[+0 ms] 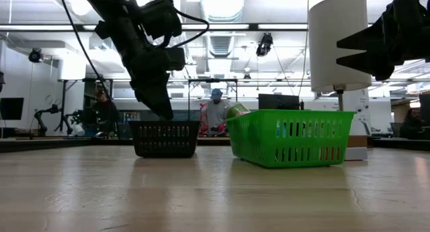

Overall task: Pick & Place Office items
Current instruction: Put the light blue digital clock into the black bin, then put the top white digital clock into the black bin

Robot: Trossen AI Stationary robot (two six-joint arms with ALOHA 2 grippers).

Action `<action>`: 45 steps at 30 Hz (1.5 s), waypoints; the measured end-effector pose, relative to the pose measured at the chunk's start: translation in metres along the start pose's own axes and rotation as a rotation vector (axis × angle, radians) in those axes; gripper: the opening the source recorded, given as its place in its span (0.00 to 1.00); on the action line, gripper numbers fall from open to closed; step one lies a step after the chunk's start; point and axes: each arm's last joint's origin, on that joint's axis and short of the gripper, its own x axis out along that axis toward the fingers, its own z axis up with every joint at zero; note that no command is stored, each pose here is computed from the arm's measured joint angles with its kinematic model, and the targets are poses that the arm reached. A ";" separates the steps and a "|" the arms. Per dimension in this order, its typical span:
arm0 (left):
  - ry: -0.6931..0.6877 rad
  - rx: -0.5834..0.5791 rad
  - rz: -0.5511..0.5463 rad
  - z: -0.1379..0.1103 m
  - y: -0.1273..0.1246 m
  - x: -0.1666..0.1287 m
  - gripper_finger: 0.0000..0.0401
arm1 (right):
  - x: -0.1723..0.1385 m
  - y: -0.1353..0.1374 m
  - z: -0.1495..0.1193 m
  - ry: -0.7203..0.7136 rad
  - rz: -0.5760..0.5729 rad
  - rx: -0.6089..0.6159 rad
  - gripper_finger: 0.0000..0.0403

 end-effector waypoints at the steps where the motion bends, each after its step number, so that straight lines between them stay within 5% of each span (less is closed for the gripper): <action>1: 0.000 0.003 0.000 0.000 0.000 0.000 0.50 | 0.000 0.000 0.000 0.000 0.000 0.000 0.81; 14: -0.046 0.050 -0.003 0.007 -0.001 -0.002 0.58 | 0.000 0.000 0.000 0.000 0.000 0.000 0.81; 28: -0.243 0.280 0.000 0.072 -0.012 -0.030 0.58 | 0.000 0.000 0.000 0.000 0.000 0.000 0.81; 45: -0.181 0.450 -0.023 0.145 -0.004 0.035 0.58 | 0.000 0.000 0.000 0.000 -0.001 0.000 0.81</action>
